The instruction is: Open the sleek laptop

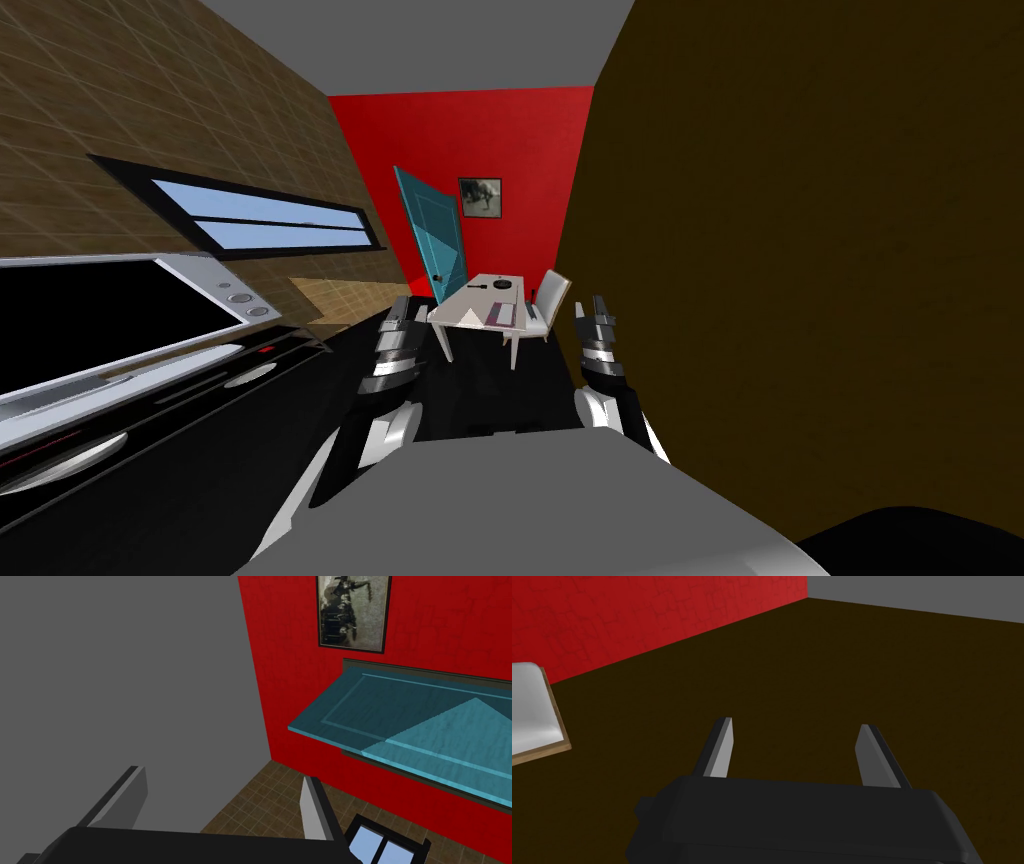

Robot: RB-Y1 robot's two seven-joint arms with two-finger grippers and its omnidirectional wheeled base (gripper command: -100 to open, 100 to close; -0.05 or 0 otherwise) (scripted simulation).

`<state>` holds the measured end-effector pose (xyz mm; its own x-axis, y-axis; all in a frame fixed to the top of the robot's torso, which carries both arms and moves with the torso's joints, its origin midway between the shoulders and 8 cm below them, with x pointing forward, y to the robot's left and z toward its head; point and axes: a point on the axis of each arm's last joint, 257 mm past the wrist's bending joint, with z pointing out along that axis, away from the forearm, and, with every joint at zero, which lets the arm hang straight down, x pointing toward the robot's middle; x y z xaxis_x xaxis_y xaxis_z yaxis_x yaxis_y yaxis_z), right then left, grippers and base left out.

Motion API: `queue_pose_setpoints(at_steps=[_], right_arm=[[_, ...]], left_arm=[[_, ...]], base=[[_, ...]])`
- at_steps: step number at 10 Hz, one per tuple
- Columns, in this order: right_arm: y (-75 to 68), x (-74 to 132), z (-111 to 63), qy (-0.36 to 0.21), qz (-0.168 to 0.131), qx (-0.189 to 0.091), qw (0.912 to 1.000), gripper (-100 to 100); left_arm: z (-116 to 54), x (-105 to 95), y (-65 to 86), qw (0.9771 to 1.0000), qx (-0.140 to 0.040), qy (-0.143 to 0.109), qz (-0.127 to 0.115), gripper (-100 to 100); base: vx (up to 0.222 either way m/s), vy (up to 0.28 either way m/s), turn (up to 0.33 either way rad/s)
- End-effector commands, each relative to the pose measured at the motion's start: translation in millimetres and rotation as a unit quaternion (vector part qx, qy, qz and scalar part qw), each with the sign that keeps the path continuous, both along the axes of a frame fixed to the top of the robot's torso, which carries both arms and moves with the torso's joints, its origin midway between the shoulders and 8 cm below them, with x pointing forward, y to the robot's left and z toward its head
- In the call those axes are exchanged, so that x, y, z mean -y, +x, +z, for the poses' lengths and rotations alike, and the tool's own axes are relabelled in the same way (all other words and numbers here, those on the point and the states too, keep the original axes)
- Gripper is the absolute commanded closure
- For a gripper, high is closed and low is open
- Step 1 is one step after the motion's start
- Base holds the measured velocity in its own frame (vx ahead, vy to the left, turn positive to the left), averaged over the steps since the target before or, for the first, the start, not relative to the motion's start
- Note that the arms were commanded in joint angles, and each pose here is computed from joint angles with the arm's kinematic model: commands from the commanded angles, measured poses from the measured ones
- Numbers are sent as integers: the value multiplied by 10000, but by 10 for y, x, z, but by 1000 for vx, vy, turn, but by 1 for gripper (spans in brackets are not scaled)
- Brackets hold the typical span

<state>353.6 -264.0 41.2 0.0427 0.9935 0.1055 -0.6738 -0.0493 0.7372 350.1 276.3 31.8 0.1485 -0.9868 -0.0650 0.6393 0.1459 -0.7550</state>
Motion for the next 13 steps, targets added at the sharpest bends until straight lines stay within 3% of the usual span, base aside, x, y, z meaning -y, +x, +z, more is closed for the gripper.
queue_pose_setpoints(at_steps=[1,2,3,5,8,11,13], right_arm=[[0,0,0,0,0,0,10000,0],[0,0,0,0,0,0,10000,0],[0,0,0,0,0,0,10000,0],[1,0,-3,1,0,-3,10000,0],[1,0,-3,2,0,-4,10000,0],[1,0,-3,2,0,-4,10000,0],[1,0,-3,1,0,-4,10000,0]], left_arm=[[0,0,0,10000,0,0,0,0],[0,0,0,10000,0,0,0,0],[-28,36,29,9999,-74,144,-60,-100],[-89,75,85,9992,-211,318,-119,-100],[-317,113,272,9962,-648,573,-123,-100],[-570,109,455,9916,-1091,688,-47,-100],[-667,106,519,9894,-1255,731,-17,-100]], base=[[0,0,0],[0,0,0],[17,-16,-17],[34,-41,-25],[93,-113,-58],[103,-131,-61],[75,-88,-40]])
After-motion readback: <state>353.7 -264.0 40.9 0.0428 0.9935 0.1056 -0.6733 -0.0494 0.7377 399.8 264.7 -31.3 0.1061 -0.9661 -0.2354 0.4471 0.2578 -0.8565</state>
